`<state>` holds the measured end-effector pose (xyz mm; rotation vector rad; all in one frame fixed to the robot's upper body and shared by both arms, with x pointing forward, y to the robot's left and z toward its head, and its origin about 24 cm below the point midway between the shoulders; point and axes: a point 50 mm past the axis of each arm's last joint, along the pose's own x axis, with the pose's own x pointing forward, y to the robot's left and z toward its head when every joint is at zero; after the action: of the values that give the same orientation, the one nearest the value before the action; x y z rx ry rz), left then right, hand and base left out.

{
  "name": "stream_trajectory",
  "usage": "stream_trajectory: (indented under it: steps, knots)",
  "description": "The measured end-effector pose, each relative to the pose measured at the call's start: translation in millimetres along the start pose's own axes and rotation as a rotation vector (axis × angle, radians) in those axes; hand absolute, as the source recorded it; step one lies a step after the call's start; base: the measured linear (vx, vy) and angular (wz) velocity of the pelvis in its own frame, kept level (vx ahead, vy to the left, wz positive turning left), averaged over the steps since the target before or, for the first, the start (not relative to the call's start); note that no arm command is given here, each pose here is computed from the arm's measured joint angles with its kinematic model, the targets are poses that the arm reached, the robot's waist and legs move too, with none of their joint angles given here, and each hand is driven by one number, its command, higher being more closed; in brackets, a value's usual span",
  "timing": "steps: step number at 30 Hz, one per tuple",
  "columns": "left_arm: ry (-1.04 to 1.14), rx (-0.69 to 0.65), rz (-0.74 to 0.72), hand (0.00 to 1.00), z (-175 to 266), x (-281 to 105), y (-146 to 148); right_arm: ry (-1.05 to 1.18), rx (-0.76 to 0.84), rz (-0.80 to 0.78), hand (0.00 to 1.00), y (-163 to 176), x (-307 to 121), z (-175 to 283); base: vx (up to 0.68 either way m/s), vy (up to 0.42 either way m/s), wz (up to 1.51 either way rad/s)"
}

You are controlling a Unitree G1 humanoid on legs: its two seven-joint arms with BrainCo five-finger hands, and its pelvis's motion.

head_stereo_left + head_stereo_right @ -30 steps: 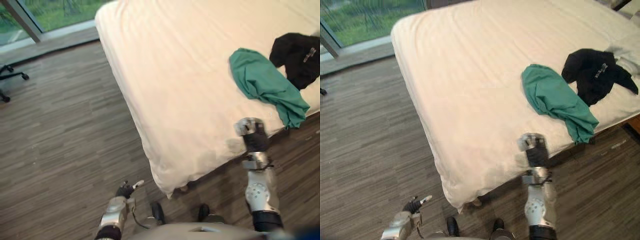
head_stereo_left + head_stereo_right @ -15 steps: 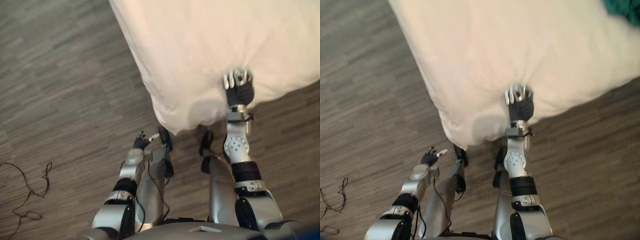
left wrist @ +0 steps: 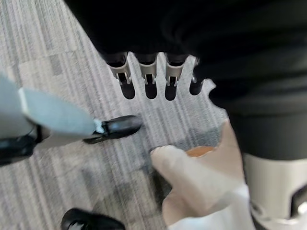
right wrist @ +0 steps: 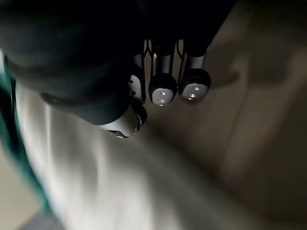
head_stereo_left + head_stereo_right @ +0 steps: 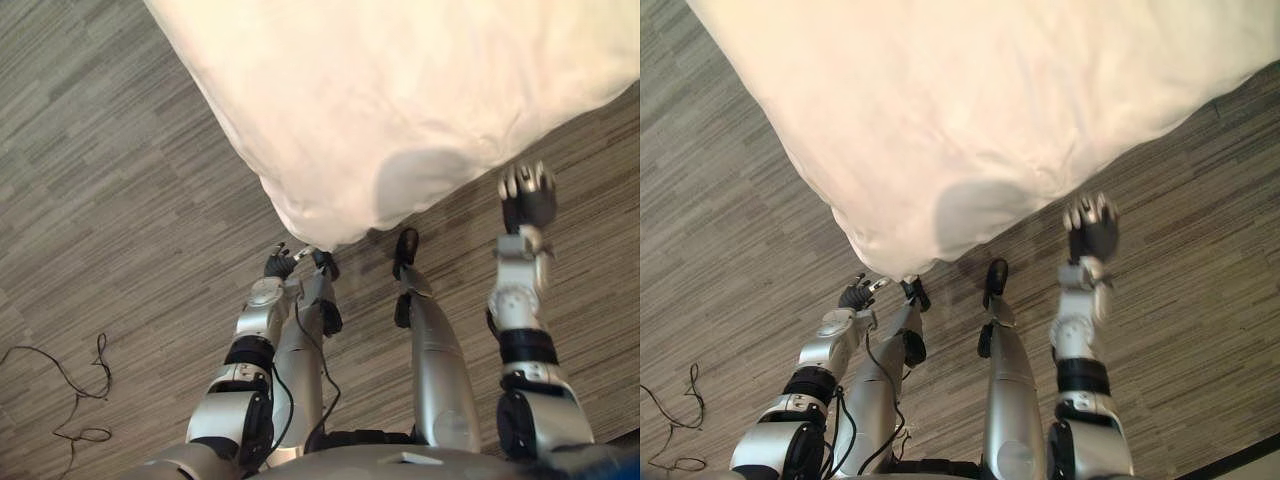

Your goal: Tidy the bed and pick cloth on bed and put in laundry

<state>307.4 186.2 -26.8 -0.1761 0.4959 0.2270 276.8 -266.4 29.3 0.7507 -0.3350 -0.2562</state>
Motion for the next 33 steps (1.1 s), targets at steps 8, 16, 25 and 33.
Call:
stream_trajectory:
  steps: [8,16,25,33]
  knots:
    - [0.107,0.027,0.029,0.00,-40.3,-6.1,18.0,0.125,-0.143,-0.303,0.00,-58.6,-59.1,-17.5,0.14,-0.010,0.02]
    - [0.360,0.088,0.123,0.00,-135.3,-50.7,38.2,0.515,-0.440,-0.487,0.00,-77.1,-160.6,-75.1,0.21,-0.027,0.75]
    - [0.484,0.337,0.162,0.00,-199.6,-108.6,71.4,0.819,-0.623,-0.467,0.00,-85.2,-214.1,-94.5,0.08,-0.015,0.06]
    - [0.422,0.367,0.156,0.00,-200.7,-114.2,73.2,0.912,-0.693,-0.541,0.00,-106.8,-234.3,-77.8,-0.13,0.005,-0.78]
